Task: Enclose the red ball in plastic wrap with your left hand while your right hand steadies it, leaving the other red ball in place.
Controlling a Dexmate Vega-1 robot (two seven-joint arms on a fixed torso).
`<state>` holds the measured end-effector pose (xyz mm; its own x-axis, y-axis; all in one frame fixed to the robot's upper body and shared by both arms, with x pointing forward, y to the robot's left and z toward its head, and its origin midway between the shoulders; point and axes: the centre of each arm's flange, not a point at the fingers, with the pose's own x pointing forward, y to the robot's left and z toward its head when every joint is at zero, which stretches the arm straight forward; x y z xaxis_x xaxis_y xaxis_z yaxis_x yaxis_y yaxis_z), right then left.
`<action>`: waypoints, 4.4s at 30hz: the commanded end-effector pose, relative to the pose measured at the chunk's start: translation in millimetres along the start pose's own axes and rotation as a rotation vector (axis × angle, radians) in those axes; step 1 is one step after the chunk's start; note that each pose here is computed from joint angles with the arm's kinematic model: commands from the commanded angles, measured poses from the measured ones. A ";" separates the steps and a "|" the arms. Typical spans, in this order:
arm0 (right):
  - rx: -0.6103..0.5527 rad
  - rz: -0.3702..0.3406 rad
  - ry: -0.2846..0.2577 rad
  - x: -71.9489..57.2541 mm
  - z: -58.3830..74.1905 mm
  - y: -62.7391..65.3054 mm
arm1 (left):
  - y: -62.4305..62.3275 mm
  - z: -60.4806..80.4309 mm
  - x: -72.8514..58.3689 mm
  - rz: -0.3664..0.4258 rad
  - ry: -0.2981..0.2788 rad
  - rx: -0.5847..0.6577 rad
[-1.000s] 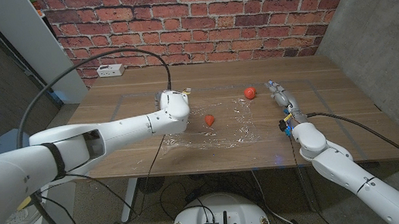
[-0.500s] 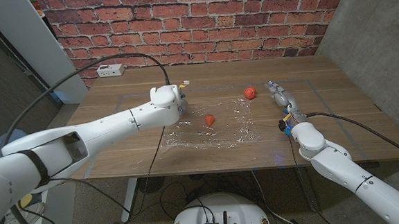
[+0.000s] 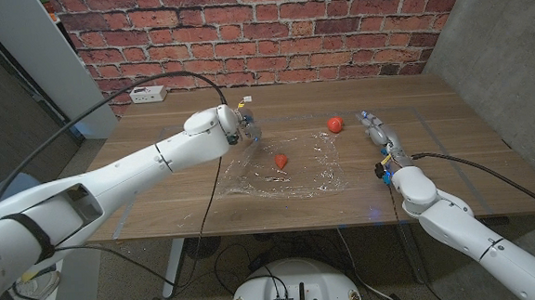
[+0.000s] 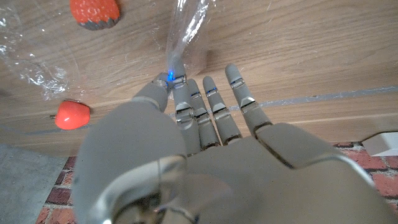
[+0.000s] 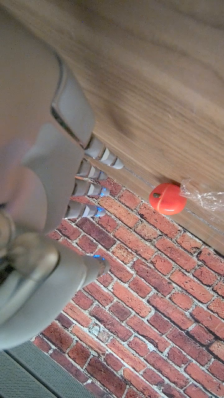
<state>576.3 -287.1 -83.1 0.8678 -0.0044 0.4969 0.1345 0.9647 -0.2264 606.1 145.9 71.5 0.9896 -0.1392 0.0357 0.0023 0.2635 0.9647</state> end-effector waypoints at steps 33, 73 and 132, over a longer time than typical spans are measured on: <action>-0.118 0.018 0.040 -33.3 -11.1 -16.5 | 5.0 76.4 -9.0 0.040 -0.362 -0.224; -0.095 -0.050 0.030 -51.6 -26.0 -43.6 | -48.8 173.1 33.1 0.081 -0.352 0.131; -0.273 -0.095 -0.084 -61.6 33.9 -53.9 | -90.8 165.1 -17.9 0.498 -0.714 0.344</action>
<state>506.2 -346.2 -87.4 0.7922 -0.1098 0.6004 0.3527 0.8851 -0.3035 578.5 -69.4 19.5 0.6127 -0.6234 0.4857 -0.5647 0.0846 0.8210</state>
